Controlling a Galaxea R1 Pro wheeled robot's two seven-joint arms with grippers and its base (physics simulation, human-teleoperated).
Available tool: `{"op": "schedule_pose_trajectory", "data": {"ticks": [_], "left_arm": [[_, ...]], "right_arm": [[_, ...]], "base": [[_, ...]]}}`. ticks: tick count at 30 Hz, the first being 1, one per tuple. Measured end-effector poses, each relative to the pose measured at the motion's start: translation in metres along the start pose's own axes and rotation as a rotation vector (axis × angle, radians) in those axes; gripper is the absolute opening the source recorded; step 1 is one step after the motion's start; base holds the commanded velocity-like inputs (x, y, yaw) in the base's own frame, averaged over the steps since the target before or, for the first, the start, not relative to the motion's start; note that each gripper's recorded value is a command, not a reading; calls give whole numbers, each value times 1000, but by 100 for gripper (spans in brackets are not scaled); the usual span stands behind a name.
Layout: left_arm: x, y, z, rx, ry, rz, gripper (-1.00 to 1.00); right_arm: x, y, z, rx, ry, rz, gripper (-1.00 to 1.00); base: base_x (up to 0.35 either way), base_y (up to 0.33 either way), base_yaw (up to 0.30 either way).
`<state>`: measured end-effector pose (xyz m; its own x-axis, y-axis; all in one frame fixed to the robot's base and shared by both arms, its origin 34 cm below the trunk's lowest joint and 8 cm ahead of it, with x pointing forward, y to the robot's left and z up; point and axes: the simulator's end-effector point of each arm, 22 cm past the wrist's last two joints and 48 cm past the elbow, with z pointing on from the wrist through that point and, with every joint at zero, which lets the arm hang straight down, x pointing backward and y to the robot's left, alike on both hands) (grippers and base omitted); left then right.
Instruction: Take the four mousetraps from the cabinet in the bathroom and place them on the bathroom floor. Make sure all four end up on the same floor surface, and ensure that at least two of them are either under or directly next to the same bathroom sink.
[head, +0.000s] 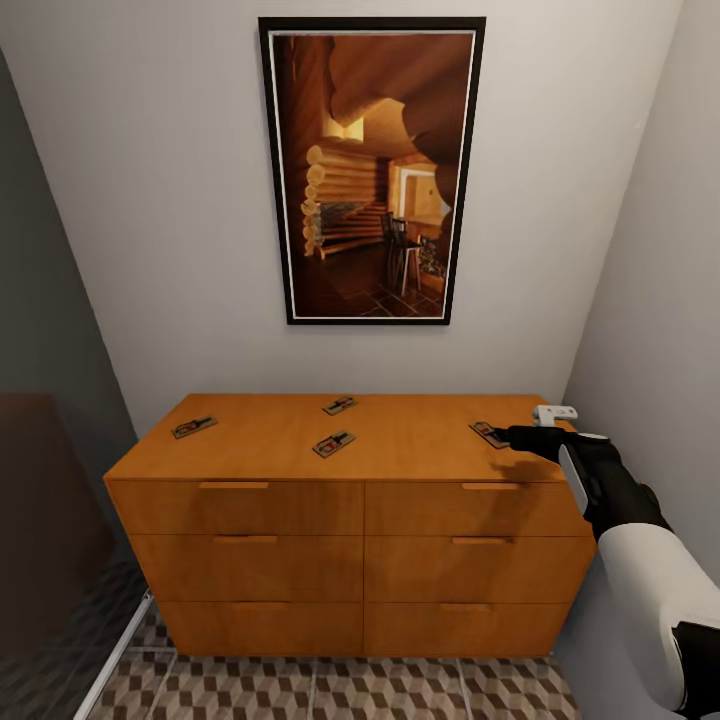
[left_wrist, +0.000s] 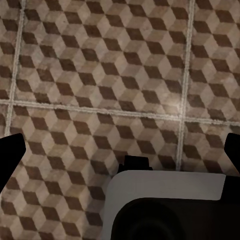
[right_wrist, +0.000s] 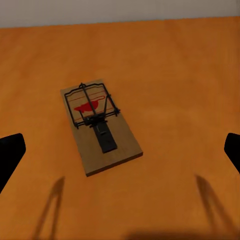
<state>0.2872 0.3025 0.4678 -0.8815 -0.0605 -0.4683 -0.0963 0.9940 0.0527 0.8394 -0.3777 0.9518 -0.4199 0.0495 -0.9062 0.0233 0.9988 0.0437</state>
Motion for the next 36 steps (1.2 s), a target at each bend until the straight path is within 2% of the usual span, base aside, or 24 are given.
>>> {"op": "schedule_pose_trajectory", "data": {"ticks": [26, 36], "left_arm": [[0, 0, 0, -1, 0, -1, 100], [0, 0, 0, 0, 0, 0, 100]], "right_arm": [[1, 1, 0, 0, 2, -2, 100], [1, -5, 0, 30, 3, -7, 100]], "base": [[0, 13, 0], [0, 0, 0]]}}
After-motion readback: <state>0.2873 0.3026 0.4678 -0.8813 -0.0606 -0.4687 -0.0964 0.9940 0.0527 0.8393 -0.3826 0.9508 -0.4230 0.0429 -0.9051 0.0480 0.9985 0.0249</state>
